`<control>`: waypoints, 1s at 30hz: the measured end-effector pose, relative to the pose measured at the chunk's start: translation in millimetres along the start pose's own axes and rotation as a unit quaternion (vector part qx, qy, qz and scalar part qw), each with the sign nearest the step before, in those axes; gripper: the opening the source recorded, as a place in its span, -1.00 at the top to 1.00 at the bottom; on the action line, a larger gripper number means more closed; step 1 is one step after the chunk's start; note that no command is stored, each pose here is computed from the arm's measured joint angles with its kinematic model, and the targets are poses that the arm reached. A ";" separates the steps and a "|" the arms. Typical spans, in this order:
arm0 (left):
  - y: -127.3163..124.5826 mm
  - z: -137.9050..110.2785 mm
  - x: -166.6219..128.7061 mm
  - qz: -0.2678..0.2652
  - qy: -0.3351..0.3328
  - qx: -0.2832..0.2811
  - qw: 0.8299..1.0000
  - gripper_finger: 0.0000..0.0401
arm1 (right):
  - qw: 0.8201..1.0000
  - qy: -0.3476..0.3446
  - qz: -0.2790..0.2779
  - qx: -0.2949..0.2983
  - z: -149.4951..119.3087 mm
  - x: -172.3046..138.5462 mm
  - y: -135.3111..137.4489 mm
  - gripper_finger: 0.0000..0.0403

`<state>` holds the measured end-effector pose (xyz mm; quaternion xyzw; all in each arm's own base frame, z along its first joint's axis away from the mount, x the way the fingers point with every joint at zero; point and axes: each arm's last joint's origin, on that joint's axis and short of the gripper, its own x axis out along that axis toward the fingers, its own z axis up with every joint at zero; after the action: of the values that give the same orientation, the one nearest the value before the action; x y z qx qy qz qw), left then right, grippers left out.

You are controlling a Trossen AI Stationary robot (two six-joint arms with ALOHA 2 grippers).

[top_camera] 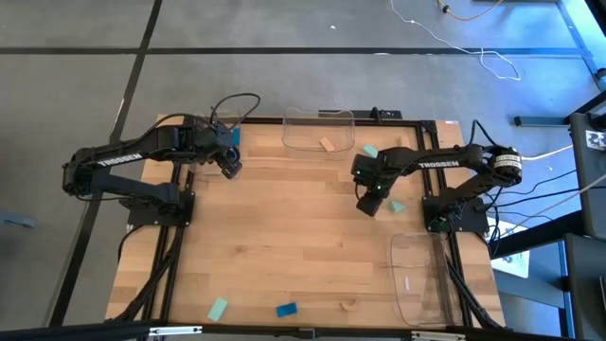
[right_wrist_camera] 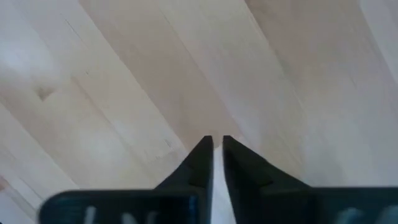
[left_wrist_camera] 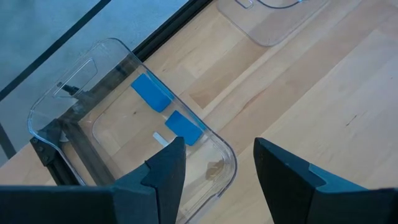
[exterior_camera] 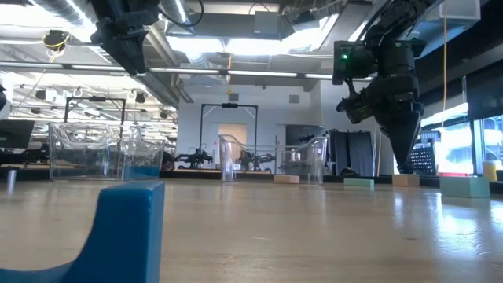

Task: Sort & place blocks by color
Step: Put the middle right light blue block into the bottom transparent bin

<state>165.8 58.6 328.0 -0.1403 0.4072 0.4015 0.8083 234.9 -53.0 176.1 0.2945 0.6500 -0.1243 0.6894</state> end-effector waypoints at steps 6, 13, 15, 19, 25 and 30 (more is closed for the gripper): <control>0.0 0.0 0.0 0.000 0.000 0.000 1.000 0.10 | 1.000 0.002 -0.004 0.027 -0.6 0.0 -0.3 0.43; 0.0 0.0 0.0 0.000 0.000 0.002 1.000 0.10 | 0.999 0.026 -0.014 -0.013 -4.7 -1.8 -1.5 0.05; -0.1 0.0 0.0 0.000 0.000 0.003 1.000 0.10 | 0.999 0.038 -0.017 -0.029 -5.2 -7.0 -0.3 -0.04; -0.1 0.0 0.0 0.000 0.000 0.004 1.000 0.10 | 0.998 0.058 -0.028 -0.012 -5.4 -20.3 2.8 -0.16; -0.1 0.0 0.0 0.000 0.000 0.004 1.000 0.10 | 0.993 0.066 -0.055 0.086 -8.0 -22.9 1.5 -0.20; -0.3 -0.2 0.0 -0.005 0.002 0.004 1.000 0.10 | 0.983 0.092 -0.073 0.140 -18.0 -10.9 -5.3 -0.20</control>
<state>166.0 58.3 327.8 -0.1399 0.4099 0.3957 0.8099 215.8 -49.3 185.7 0.3503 0.7062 -0.2363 0.5681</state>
